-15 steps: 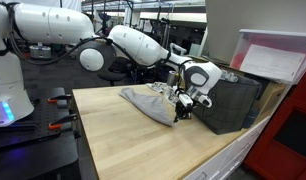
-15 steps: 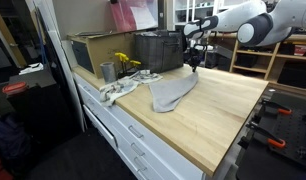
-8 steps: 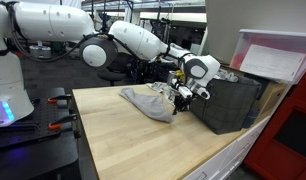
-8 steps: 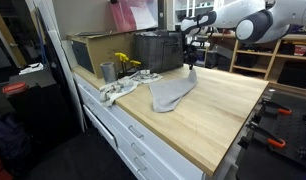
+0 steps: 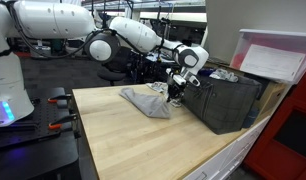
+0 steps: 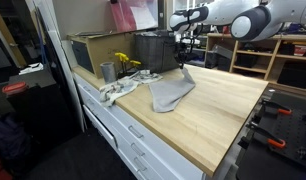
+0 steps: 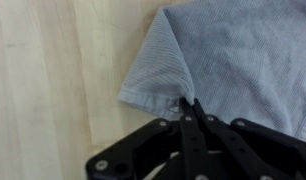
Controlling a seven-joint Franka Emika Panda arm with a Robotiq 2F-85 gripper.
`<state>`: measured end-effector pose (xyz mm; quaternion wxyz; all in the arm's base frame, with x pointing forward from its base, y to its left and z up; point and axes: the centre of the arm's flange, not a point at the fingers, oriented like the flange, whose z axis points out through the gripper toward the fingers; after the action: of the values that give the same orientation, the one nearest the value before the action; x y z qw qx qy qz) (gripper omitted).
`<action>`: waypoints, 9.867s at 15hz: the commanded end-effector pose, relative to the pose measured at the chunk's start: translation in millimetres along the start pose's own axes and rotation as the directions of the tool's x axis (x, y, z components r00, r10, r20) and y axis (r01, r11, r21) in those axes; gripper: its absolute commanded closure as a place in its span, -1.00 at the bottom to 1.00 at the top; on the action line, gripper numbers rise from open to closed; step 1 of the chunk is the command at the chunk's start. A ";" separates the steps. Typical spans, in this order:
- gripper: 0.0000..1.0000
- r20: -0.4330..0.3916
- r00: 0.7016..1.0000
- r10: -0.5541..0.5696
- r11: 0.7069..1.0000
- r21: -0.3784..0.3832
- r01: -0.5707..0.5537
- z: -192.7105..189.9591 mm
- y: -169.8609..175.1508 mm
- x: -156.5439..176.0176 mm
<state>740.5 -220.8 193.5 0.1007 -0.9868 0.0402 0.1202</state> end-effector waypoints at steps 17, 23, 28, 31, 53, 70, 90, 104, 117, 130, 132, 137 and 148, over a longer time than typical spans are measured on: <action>0.99 0.277 0.857 -0.435 0.883 -0.059 0.467 32.2 -242.1 -59.2; 0.99 0.361 0.726 -0.586 0.786 0.036 0.617 38.3 -281.3 -85.1; 0.99 0.356 0.634 -0.687 0.695 0.063 0.717 41.8 -328.3 -95.6; 0.99 0.354 0.595 -0.722 0.650 0.054 0.758 45.4 -359.2 -100.6; -1.00 0.246 0.827 -0.505 0.856 0.023 0.516 -1.5 -139.6 -3.0; -1.00 0.228 0.765 -0.602 0.791 0.036 0.611 6.0 -141.9 -14.6; -1.00 -0.081 0.586 -0.806 0.590 -0.171 0.789 102.1 -182.2 85.6; 1.00 -0.131 0.560 -0.818 0.574 -0.149 0.805 94.5 -183.4 72.6; 0.97 -0.067 0.658 -0.750 0.640 -0.326 0.696 41.3 -154.5 47.6; 0.97 0.101 0.726 -0.680 0.572 -0.545 0.612 49.3 -259.3 35.7; 0.97 0.131 0.742 -0.657 0.543 -0.600 0.587 52.4 -272.4 31.6; 0.97 0.175 0.708 -0.685 0.485 -0.615 0.622 65.9 -304.9 22.3; 0.97 0.201 0.483 -0.852 0.397 -0.353 0.847 76.4 -361.0 -12.2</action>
<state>786.8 157.2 171.9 -0.1089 -0.8781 -0.4642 0.0397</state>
